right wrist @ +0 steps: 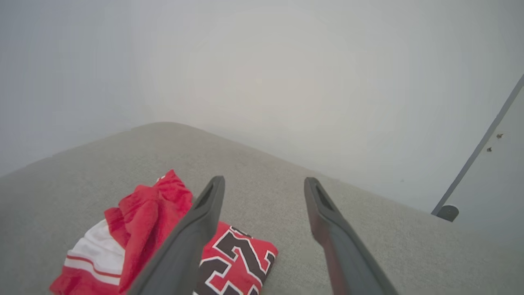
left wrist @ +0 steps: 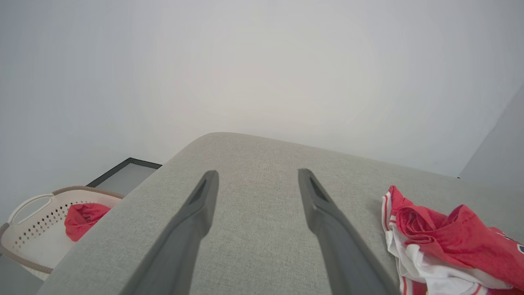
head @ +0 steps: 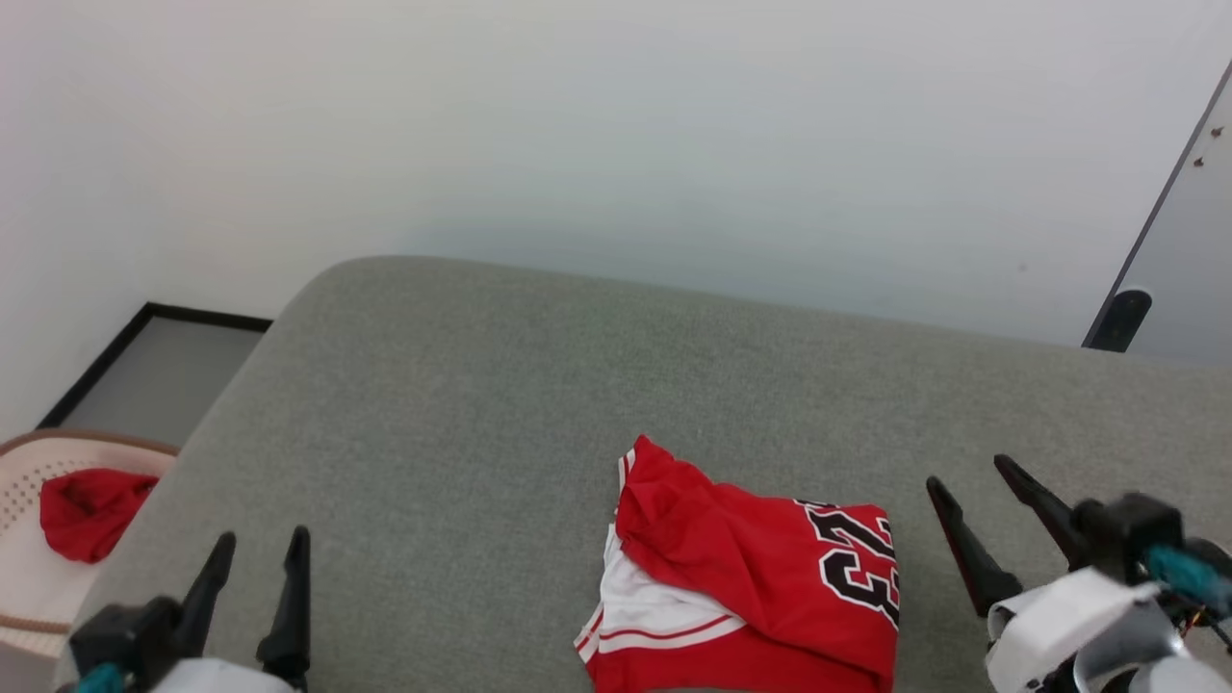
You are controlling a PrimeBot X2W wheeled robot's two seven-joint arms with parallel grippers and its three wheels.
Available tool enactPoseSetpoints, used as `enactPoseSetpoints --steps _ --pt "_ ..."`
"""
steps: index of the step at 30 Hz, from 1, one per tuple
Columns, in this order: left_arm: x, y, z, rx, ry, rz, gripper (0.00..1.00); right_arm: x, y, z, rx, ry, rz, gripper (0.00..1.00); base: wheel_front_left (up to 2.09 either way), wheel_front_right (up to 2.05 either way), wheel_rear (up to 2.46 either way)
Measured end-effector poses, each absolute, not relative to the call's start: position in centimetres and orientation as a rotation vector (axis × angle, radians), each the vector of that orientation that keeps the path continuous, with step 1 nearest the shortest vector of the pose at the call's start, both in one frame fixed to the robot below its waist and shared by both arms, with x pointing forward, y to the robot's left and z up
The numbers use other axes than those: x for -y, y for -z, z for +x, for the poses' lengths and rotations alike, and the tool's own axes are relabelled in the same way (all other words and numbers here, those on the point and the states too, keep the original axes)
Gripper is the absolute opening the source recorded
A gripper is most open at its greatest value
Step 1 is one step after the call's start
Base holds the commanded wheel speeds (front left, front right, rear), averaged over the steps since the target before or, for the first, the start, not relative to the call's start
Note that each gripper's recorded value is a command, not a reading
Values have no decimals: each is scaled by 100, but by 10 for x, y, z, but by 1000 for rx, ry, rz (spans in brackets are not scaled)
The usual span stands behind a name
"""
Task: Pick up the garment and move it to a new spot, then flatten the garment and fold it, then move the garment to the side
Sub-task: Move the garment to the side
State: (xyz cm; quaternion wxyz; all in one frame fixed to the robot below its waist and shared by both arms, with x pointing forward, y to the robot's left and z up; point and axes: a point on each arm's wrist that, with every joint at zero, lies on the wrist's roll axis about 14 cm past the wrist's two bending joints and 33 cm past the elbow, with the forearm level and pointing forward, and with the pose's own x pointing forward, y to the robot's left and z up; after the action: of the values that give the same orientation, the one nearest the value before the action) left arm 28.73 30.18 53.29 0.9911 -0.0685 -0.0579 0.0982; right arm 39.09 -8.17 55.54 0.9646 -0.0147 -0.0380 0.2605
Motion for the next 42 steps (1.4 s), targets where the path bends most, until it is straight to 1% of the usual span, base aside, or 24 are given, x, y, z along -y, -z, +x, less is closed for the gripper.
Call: enactPoseSetpoints --steps 6,12,16,18,23,26,27,28,34,42 --pt "-296 -533 301 91 -174 -133 100 88 -524 411 -152 -536 -90 100 0 0 0" --pt "-286 -525 316 66 -158 -150 100 96 -478 425 -445 -531 -89 100 0 0 0" --pt "-284 -516 325 43 -162 -158 100 96 -441 423 -642 -539 -82 100 0 0 0" --pt "-284 -512 329 33 -166 -161 100 90 -427 421 -715 -554 -63 100 0 0 0" --pt "-288 -501 334 4 -182 -164 100 74 -397 412 -876 -595 -31 100 0 0 0" --pt "-291 -497 333 -6 -195 -167 100 70 -388 413 -935 -604 -35 100 0 0 0" --pt "-292 -496 333 -8 -196 -167 100 69 -386 413 -952 -607 -39 48 0 0 0" --pt "-292 -496 333 -8 -199 -169 100 68 -384 414 -958 -609 -40 0 0 0 0" --pt "-292 -493 332 -13 -204 -176 100 64 -383 415 -979 -619 -52 0 0 0 0" --pt "-292 -500 327 12 -197 -179 100 76 -402 423 -927 -591 -85 0 0 0 0"
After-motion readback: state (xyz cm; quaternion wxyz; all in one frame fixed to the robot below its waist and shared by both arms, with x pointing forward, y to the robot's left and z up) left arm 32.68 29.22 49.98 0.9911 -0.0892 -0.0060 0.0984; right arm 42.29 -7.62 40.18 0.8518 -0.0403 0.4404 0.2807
